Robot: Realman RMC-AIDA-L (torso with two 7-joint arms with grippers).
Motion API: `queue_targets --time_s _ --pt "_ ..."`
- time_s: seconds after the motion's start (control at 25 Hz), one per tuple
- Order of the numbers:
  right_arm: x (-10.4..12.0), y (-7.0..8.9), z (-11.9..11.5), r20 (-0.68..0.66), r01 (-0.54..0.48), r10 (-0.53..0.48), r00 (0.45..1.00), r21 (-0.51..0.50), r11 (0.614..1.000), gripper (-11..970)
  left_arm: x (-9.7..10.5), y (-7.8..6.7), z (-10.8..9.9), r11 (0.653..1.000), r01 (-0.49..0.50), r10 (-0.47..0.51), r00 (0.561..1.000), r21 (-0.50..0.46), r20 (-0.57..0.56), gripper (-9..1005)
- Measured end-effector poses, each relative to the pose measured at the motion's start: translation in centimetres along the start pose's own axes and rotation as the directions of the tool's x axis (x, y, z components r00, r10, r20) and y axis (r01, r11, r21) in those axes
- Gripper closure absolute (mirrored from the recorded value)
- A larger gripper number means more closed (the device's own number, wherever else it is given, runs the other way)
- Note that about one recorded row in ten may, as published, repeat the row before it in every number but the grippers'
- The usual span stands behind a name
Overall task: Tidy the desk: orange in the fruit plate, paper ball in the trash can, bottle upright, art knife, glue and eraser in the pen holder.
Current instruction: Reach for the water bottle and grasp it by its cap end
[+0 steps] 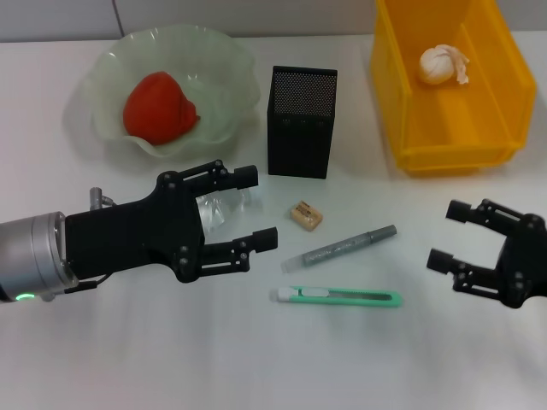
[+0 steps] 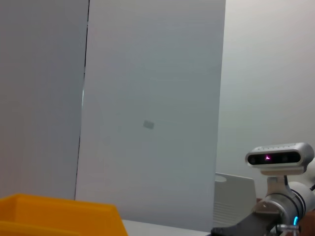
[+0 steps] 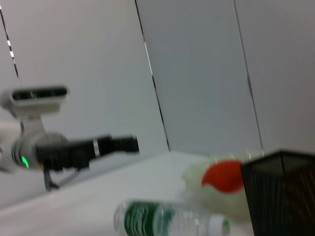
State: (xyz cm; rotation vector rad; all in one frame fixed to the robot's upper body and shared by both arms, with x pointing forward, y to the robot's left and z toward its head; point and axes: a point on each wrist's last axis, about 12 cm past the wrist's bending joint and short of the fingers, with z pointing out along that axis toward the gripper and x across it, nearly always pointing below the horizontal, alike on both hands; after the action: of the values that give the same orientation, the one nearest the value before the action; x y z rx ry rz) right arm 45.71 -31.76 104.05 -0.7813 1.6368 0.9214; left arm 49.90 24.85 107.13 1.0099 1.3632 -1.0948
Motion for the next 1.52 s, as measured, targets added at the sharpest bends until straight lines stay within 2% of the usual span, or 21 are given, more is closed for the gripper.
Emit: queue_targets --time_s 0.2,0.44,0.56,0.6,0.76,0.8,0.84,0.96,1.12,1.16,1.2,1.24,1.32,1.36,1.4,1.52 --pt "0.7 -0.3 0.7 -0.069 0.002 -0.001 0.998 0.013 1.000 151 0.0 0.2 -0.1 1.000 -0.002 0.002 1.000 -0.006 -0.009 241" --pt "0.8 -0.2 0.9 -0.074 0.013 -0.012 0.997 0.009 1.000 152 -0.3 0.7 0.2 1.000 0.003 -0.003 1.000 -0.011 -0.026 244" --pt "0.9 -0.2 0.9 -0.075 0.020 -0.020 0.997 0.003 1.000 152 -0.9 1.7 0.7 0.999 0.047 -0.049 0.995 -0.024 -0.082 245" --pt "0.9 -0.1 0.9 -0.078 0.023 -0.023 0.997 0.002 1.000 152 -1.6 2.7 1.1 0.996 0.080 -0.085 0.988 -0.043 -0.132 246" --pt "1.1 0.0 0.8 -0.079 0.026 -0.025 0.997 0.005 1.000 153 -2.6 3.7 1.4 0.994 0.095 -0.104 0.979 -0.061 -0.176 247" --pt "1.1 0.0 0.8 -0.078 0.027 -0.027 0.997 0.006 1.000 153 -3.7 4.7 1.9 0.992 0.106 -0.120 0.964 -0.073 -0.238 248" --pt "1.1 0.0 0.8 -0.078 0.027 -0.027 0.997 0.006 1.000 153 -3.7 4.7 1.9 0.992 0.106 -0.120 0.964 -0.073 -0.238 248" --pt "1.1 0.0 0.8 -0.079 0.028 -0.028 0.997 0.007 1.000 153 -5.8 6.3 3.1 0.993 0.085 -0.108 0.924 -0.077 -0.367 250" --pt "1.1 0.0 0.8 -0.079 0.028 -0.027 0.997 0.008 1.000 153 -7.0 7.0 4.0 0.995 0.072 -0.098 0.893 -0.074 -0.439 252" --pt "1.2 0.1 0.8 -0.079 0.027 -0.026 0.997 0.008 1.000 154 -7.5 7.3 4.4 0.996 0.062 -0.089 0.874 -0.072 -0.478 252" --pt "1.2 0.1 0.8 -0.080 0.026 -0.026 0.996 0.007 1.000 154 -8.6 7.9 5.5 0.997 0.033 -0.067 0.828 -0.072 -0.557 253" --pt "1.2 0.1 0.8 -0.080 0.026 -0.026 0.996 0.007 1.000 154 -8.7 7.9 5.6 0.997 0.030 -0.065 0.823 -0.072 -0.564 253" --pt "1.2 0.1 0.8 -0.080 0.025 -0.025 0.996 0.005 1.000 154 -9.5 8.4 6.6 0.998 0.006 -0.048 0.779 -0.069 -0.625 254" --pt "1.2 0.1 0.8 -0.080 0.025 -0.025 0.996 0.005 1.000 154 -9.5 8.4 6.6 0.998 0.006 -0.048 0.779 -0.069 -0.625 254" --pt "1.2 0.2 0.9 -0.080 0.025 -0.024 0.997 0.005 1.000 154 -10.0 8.8 7.2 0.998 -0.003 -0.042 0.748 -0.068 -0.663 255" --pt "1.2 0.2 0.9 -0.079 0.025 -0.024 0.997 0.005 1.000 154 -10.4 9.1 7.9 0.998 -0.018 -0.034 0.703 -0.065 -0.711 256"
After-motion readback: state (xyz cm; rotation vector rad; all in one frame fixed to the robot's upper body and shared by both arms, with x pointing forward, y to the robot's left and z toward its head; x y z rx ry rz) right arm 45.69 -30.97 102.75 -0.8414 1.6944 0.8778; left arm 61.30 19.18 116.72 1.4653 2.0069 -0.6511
